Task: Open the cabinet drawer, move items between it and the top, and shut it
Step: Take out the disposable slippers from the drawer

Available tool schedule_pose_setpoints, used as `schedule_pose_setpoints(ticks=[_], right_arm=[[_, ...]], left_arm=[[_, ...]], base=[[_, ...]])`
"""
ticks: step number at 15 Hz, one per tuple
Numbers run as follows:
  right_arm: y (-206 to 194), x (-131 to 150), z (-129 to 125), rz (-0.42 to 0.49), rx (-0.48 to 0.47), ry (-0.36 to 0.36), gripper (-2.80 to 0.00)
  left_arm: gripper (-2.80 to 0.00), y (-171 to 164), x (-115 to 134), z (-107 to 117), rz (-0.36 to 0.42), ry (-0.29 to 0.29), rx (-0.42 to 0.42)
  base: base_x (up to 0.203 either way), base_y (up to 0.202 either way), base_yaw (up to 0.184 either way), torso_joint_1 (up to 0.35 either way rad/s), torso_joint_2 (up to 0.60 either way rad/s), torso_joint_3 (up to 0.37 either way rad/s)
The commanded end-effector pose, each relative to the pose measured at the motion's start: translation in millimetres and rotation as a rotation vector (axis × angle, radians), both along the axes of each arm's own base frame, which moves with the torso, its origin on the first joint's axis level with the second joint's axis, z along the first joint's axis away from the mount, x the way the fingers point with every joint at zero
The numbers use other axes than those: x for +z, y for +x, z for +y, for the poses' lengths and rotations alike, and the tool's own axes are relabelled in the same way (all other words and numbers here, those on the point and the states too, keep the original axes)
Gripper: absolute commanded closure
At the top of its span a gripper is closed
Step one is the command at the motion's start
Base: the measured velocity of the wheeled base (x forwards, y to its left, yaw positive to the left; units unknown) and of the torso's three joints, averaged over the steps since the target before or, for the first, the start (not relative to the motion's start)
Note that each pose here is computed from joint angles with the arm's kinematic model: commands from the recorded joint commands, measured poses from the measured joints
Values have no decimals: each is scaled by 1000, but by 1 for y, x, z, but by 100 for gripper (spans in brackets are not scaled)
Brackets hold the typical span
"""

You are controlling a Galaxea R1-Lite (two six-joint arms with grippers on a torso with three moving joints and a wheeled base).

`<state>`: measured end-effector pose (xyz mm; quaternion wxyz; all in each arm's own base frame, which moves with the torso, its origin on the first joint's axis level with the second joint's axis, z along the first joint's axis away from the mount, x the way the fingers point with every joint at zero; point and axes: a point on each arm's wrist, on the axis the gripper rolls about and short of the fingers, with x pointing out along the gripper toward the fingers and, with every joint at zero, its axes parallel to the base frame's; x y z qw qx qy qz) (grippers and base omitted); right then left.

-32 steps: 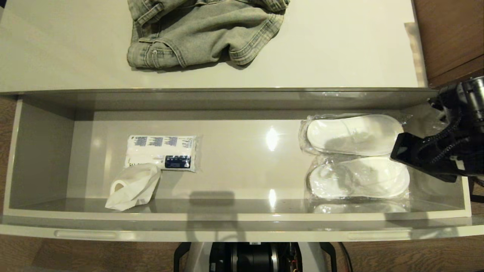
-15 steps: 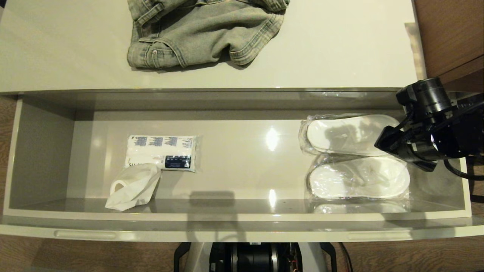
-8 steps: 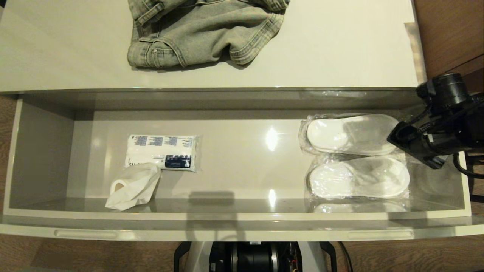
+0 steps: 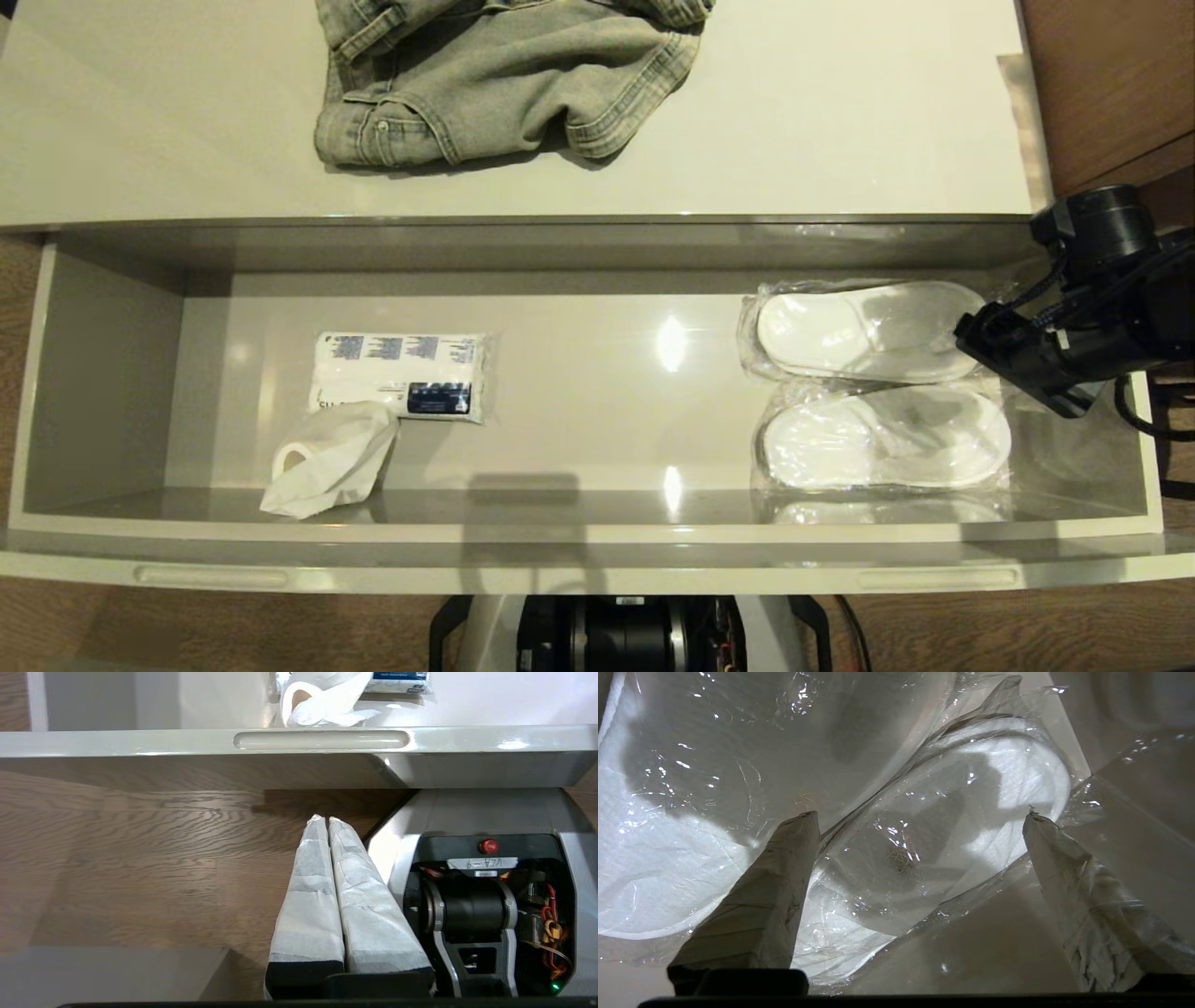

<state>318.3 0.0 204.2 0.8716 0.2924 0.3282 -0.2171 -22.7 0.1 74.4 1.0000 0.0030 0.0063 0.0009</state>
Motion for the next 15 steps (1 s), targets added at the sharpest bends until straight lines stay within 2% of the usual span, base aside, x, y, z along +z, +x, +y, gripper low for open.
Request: schedule_pose_setpoints(ticks=[1, 4, 9, 11, 15], right_arm=[[3, -8, 0, 25, -5, 4, -280], [3, -16, -1, 50, -9, 4, -280], [0, -14, 0, 46, -27, 15, -280], [-6, -8, 14, 26, -18, -28, -280], [-9, -8, 23, 27, -6, -46, -280]], left_arm=[[0, 0, 0, 0, 0, 0, 0], [0, 0, 0, 0, 0, 0, 0], [0, 0, 0, 0, 1, 0, 0], [0, 0, 0, 0, 0, 0, 0], [0, 0, 0, 0, 0, 0, 0]], base=[[0, 0, 0, 0, 0, 0], [0, 0, 0, 0, 0, 0], [0, 0, 0, 0, 0, 0], [0, 0, 0, 0, 0, 0], [0, 0, 0, 0, 0, 0]])
